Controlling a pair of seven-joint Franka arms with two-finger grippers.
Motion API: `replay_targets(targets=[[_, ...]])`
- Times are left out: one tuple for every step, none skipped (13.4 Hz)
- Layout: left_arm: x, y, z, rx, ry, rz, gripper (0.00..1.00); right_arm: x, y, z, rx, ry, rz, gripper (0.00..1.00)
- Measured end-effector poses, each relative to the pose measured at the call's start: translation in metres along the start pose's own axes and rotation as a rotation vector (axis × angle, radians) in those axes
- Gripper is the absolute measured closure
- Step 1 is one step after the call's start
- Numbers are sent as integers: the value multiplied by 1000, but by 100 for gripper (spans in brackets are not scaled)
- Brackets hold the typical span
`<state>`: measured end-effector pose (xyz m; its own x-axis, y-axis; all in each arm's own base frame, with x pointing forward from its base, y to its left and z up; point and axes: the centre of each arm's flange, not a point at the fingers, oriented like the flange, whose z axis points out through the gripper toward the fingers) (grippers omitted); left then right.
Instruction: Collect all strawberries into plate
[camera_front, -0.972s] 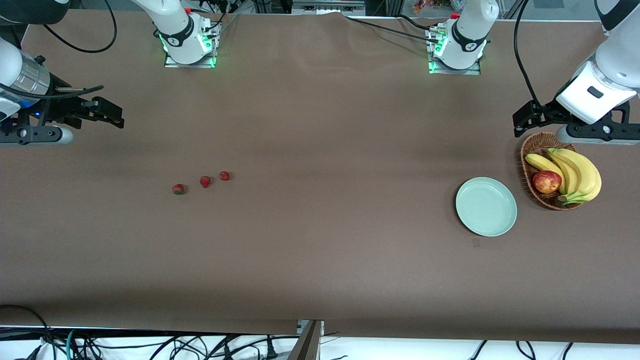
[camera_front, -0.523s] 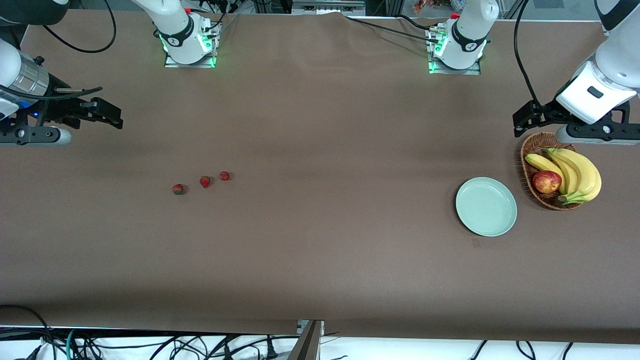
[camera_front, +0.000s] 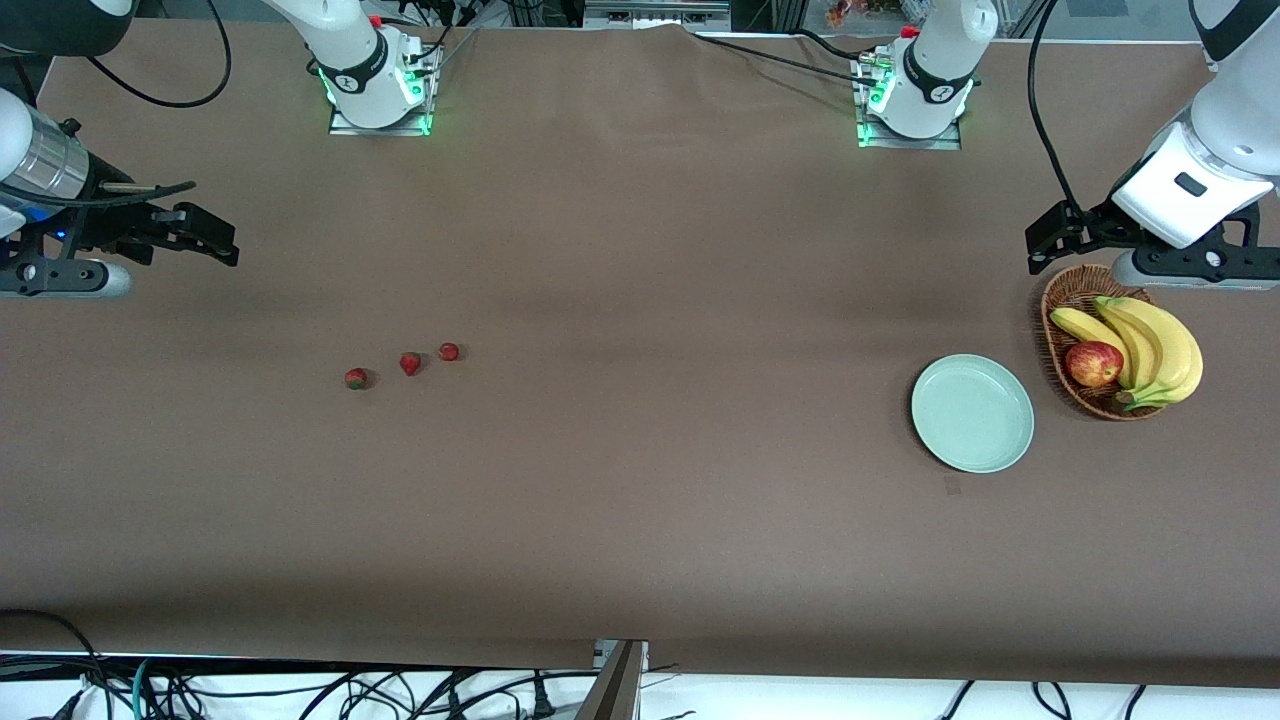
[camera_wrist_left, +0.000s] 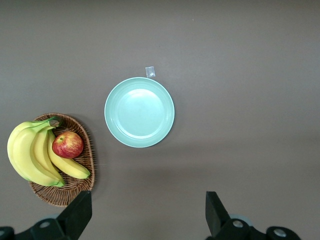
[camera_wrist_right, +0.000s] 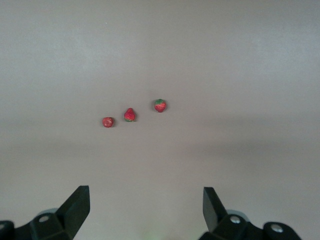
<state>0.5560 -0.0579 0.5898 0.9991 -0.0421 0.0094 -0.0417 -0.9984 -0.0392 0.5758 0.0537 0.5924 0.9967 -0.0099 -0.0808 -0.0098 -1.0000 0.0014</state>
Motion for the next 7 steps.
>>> replay_targets(targets=[[0, 0, 0, 0, 0, 0, 0, 1, 0, 1, -1, 0, 0, 0], [0, 0, 0, 0, -3, 0, 0, 2, 0, 4, -5, -5, 0, 0], [-1, 0, 1, 1, -8, 0, 0, 5, 0, 10, -16, -15, 0, 0], [-1, 0, 1, 1, -11, 0, 0, 10, 0, 20, -26, -33, -1, 0], [-1, 0, 1, 1, -14, 0, 0, 17, -2, 34, -31, -55, -3, 0], [-2, 0, 1, 1, -15, 0, 0, 26, -5, 52, -35, -76, -6, 0], [-2, 0, 1, 1, -15, 0, 0, 37, -7, 72, -39, -93, -14, 0]])
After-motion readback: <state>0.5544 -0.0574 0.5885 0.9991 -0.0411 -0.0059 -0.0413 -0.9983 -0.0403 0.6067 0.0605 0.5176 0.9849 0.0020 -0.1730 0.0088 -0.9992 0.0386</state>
